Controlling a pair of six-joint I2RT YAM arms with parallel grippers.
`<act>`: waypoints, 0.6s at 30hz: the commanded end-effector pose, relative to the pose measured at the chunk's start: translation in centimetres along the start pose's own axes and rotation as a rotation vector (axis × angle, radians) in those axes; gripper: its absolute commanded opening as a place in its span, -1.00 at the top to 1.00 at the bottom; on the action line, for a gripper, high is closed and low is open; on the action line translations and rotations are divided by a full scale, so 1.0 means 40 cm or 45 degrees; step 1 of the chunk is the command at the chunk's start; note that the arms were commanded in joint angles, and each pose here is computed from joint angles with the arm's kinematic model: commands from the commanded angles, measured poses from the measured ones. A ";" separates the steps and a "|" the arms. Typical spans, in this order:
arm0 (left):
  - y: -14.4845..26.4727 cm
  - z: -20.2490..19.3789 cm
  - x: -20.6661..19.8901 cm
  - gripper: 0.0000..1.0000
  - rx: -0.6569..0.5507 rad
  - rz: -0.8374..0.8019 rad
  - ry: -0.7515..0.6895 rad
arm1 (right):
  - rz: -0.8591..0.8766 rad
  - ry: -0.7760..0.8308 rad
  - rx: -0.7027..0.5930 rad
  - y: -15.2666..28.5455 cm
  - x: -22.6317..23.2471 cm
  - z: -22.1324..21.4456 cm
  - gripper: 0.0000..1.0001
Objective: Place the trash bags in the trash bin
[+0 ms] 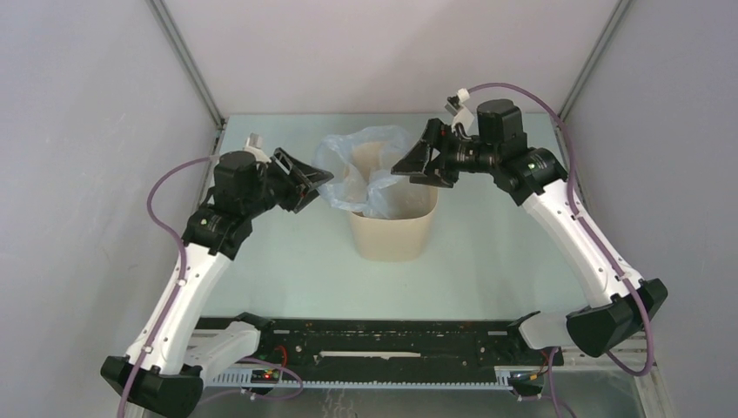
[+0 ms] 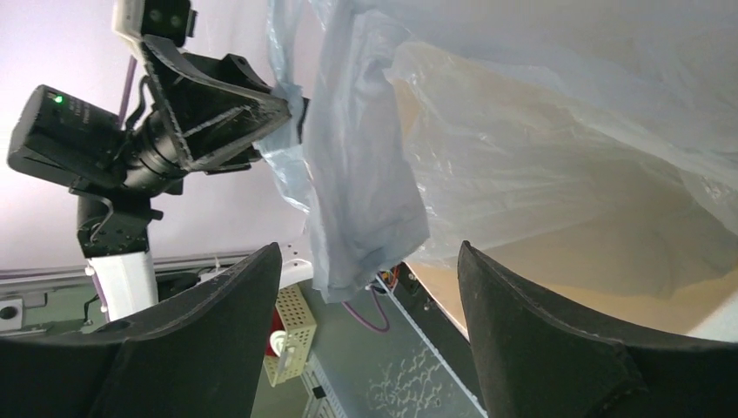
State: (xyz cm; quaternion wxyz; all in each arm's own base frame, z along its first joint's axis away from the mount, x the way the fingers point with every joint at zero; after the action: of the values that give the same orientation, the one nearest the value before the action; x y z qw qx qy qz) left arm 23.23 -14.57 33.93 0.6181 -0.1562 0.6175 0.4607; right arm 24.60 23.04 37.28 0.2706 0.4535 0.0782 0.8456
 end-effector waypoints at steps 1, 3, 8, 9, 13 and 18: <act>-0.004 -0.007 -0.002 -0.07 0.030 -0.069 0.015 | 0.109 0.033 -0.030 -0.035 0.044 0.024 -0.64; -0.006 -0.007 -0.005 0.08 0.028 -0.098 0.038 | 0.139 0.014 -0.015 -0.055 0.058 0.025 -0.57; 0.002 -0.018 0.013 0.44 0.029 -0.110 0.060 | 0.144 0.025 -0.003 -0.030 0.074 0.011 0.00; 0.006 -0.022 0.022 0.47 0.027 -0.106 0.062 | 0.136 0.029 0.004 -0.018 0.068 -0.002 0.16; 0.015 -0.039 0.077 0.78 0.024 -0.054 0.082 | 0.027 0.015 0.021 0.082 -0.010 -0.059 1.00; 0.008 -0.054 0.154 0.99 0.041 0.079 0.058 | -0.068 -0.021 0.096 0.184 -0.083 -0.141 1.00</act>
State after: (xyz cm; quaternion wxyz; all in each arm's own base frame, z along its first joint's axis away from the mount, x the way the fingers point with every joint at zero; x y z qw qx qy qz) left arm 20.85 -14.23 30.34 0.6042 -0.1653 0.6402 0.4447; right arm 21.82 18.20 35.26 0.2888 0.4709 0.0789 0.8298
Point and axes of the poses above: each gripper's point midway between its finger pads, its own y axis back along the fingers, its own x axis along the line the jaws close on, z = x × y, the point moved 5 cm from there along y, back along the fingers, and after that the axes turned 9 degrees about y, right-handed, at the moved point
